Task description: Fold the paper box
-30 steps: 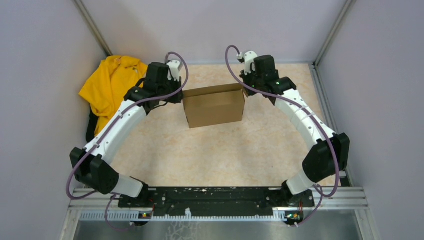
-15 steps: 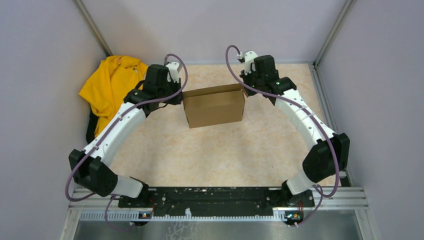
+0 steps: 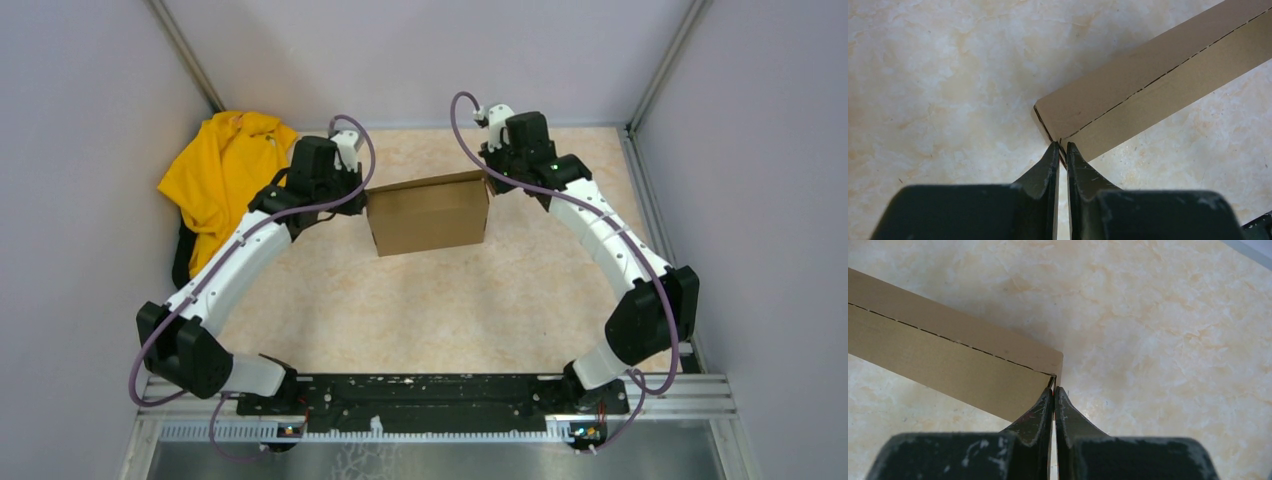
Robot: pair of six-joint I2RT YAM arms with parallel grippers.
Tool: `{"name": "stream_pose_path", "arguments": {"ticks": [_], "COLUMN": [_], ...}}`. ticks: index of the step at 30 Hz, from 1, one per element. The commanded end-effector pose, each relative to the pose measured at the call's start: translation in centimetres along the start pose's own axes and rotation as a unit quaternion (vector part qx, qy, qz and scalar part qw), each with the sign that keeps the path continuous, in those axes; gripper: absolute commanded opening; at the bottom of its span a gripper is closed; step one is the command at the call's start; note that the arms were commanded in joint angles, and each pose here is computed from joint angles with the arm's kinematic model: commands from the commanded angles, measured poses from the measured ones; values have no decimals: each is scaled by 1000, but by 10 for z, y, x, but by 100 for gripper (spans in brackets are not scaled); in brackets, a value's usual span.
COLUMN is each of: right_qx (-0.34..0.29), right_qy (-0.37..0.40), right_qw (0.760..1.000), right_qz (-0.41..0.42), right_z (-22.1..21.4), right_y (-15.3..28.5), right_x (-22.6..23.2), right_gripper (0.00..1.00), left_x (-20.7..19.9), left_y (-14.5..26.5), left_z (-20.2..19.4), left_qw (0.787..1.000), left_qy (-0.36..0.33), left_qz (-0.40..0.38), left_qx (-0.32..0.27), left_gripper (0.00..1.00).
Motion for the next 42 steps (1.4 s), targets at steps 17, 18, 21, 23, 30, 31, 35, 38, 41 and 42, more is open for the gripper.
{"name": "stream_pose_path", "arguments": {"ticks": [17, 18, 21, 23, 30, 31, 35, 38, 41, 42], "right_qx": [-27, -24, -19, -13, 5, 7, 14, 22, 29, 31], "right_qy": [-16, -16, -16, -17, -17, -16, -14, -13, -13, -13], "right_qw": [998, 998, 999, 999, 1000, 1000, 1000, 1000, 999, 999], "right_qz": [45, 47, 44, 40, 18, 15, 3, -12, -22, -25], "right_z": [42, 42, 40, 36, 24, 23, 19, 14, 11, 9], "right_y": [15, 14, 13, 12, 10, 10, 11, 11, 11, 11], "right_x": [24, 24, 25, 24, 19, 18, 15, 10, 8, 7], "right_gripper": [0, 0, 4, 8, 17, 19, 23, 24, 27, 29], "left_x": [-25, -26, -27, -28, -29, -29, -30, -30, -29, -29], "left_y": [-3, -3, -4, -4, -6, -7, -8, -8, -9, -9], "left_z": [-2, -2, 0, 2, 7, 8, 10, 10, 12, 12], "left_qw": [998, 998, 998, 998, 998, 998, 998, 998, 998, 998], "left_qy": [10, 11, 12, 12, 10, 10, 9, 9, 7, 7], "left_qz": [-46, -46, -47, -47, -45, -45, -43, -42, -39, -38], "left_qx": [39, 40, 42, 41, 42, 42, 43, 43, 43, 44], "left_gripper": [16, 16, 16, 16, 17, 17, 19, 20, 21, 21]}}
Point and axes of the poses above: each gripper's point midway between its finger pads, its own y axis back along the fingers, its own x axis along the line the jaws close on, z = x × y, the point moved 1 cm from there along y, back along the fingers, and after that the axes turned 15 degrees about y, right-handed, at the moved point
